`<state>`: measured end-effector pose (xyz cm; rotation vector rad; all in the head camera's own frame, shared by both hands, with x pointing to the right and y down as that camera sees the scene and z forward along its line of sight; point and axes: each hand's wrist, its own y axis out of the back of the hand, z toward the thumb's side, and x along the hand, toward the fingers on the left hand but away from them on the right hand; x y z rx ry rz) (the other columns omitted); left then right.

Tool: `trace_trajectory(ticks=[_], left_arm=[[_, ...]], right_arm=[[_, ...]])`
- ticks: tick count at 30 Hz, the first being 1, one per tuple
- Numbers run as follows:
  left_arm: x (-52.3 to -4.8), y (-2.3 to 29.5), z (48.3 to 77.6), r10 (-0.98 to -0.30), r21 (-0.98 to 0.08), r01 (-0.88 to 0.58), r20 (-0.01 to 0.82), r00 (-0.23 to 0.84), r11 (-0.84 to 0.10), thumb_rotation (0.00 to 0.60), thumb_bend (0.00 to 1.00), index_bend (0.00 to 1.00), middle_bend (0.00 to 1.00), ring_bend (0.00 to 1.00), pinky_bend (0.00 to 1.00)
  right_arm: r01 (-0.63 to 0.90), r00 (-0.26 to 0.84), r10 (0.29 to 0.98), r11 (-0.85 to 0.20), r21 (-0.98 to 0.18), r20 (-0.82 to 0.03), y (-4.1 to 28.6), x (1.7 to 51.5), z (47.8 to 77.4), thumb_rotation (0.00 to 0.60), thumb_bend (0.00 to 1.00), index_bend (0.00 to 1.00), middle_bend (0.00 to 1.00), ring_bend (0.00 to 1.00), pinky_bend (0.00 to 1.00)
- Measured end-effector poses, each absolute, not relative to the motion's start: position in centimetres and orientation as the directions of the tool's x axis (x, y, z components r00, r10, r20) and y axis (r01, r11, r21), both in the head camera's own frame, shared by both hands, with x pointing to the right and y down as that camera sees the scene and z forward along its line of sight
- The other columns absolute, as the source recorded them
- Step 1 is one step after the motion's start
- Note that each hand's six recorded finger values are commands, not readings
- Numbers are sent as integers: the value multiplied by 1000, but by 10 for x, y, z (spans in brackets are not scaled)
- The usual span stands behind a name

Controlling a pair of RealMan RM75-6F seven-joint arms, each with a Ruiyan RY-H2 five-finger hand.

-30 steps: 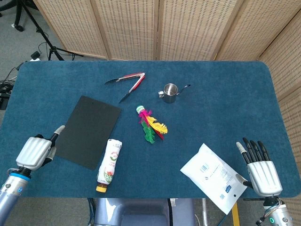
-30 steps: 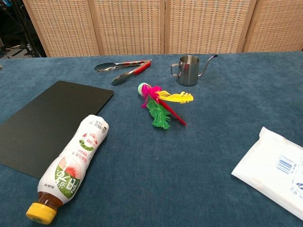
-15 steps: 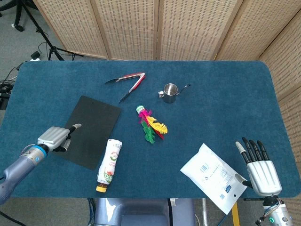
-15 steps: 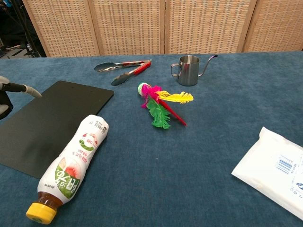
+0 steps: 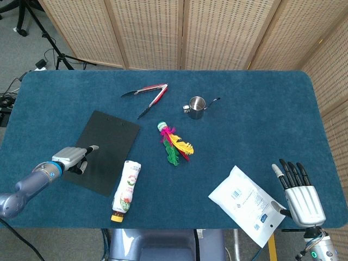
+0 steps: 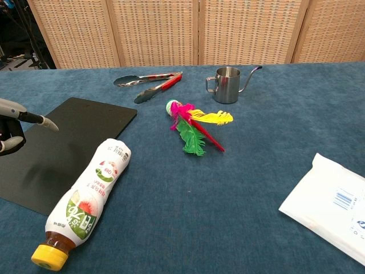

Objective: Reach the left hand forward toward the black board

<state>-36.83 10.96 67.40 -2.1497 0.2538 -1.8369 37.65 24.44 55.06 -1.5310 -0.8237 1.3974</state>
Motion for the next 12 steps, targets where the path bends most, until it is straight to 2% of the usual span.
trace_trajectory(ticks=[12], left_arm=[[-375,115,684,-279,-286,49,953,115,-957,600,721,0,740,848,620]], right_arm=[[-81,143,907,-389,-918,-397,244,378,549,600,208,0,0,0,0]])
